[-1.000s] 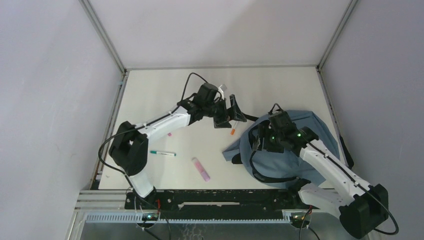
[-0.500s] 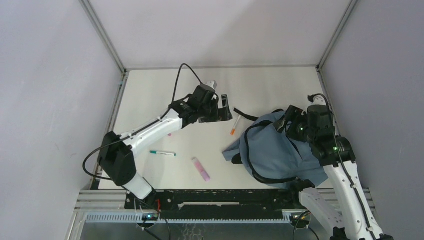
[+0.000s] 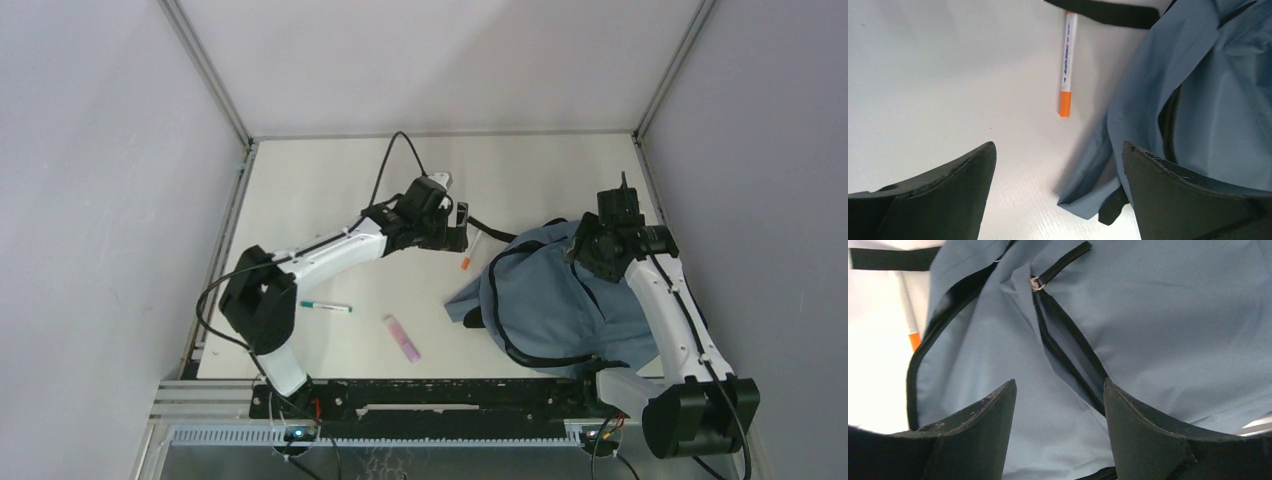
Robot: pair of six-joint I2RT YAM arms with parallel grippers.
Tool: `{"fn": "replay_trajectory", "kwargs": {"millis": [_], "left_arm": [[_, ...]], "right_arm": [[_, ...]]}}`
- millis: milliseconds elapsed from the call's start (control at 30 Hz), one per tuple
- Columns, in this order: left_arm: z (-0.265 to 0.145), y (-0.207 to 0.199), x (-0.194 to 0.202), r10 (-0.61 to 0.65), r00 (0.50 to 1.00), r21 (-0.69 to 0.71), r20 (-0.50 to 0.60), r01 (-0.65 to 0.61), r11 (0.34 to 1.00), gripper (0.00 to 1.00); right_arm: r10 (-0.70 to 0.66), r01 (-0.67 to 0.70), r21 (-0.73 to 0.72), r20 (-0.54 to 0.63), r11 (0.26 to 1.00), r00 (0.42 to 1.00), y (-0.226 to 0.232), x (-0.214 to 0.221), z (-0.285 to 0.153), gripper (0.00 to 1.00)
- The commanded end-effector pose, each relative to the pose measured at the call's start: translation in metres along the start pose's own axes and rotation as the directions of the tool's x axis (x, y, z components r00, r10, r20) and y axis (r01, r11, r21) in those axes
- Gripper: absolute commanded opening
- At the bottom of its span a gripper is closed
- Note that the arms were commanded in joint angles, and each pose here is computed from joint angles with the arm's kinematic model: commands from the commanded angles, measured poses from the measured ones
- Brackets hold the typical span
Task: Pack the student bag
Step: Adjust the student bag at the center of the board.
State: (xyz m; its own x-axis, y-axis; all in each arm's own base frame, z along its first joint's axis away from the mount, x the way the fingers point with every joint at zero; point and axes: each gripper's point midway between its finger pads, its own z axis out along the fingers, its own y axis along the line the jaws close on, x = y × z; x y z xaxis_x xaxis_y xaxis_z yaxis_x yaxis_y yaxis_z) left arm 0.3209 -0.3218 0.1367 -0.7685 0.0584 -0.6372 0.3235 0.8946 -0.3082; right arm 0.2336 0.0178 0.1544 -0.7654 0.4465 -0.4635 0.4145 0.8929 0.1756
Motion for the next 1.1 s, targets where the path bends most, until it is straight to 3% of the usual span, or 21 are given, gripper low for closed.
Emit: {"fn": "replay_trajectory", "kwargs": {"millis": [0,200,367,567,633,767,1067], "left_arm": [[0.003,-0.024,-0.018,0.021,1.000,0.075,0.019,-0.022,0.997,1.00],[0.019,-0.028,0.004,0.007,0.996,0.098,-0.087,0.001,0.995,1.00],[0.027,-0.027,0.013,0.048,0.990,0.089,-0.129,-0.037,0.995,1.00],[0.039,-0.023,0.015,0.103,0.988,0.066,-0.113,-0.096,0.993,0.94],[0.047,-0.020,0.013,0.171,0.982,0.009,-0.083,-0.171,0.985,0.95],[0.059,-0.027,0.005,0.222,0.972,-0.038,-0.070,-0.225,0.974,0.93],[0.108,-0.020,0.006,0.208,0.971,-0.125,-0.115,-0.221,0.967,0.75]], "right_arm": [[0.025,-0.028,0.086,0.037,0.996,0.999,-0.012,-0.010,0.008,0.70],[0.030,-0.031,-0.029,-0.040,0.999,0.999,0.009,0.009,0.034,0.53],[0.011,-0.019,-0.131,-0.058,0.991,0.998,0.030,0.022,0.055,0.52],[-0.016,-0.005,-0.157,-0.131,0.988,0.991,0.046,0.037,0.075,0.07],[-0.022,0.000,-0.148,-0.145,0.989,0.989,0.048,0.041,0.079,0.00],[-0.030,0.007,-0.152,-0.145,0.988,0.989,0.050,0.045,0.078,0.00],[-0.010,-0.006,-0.143,-0.108,0.990,0.994,0.037,0.041,0.061,0.00]]}}
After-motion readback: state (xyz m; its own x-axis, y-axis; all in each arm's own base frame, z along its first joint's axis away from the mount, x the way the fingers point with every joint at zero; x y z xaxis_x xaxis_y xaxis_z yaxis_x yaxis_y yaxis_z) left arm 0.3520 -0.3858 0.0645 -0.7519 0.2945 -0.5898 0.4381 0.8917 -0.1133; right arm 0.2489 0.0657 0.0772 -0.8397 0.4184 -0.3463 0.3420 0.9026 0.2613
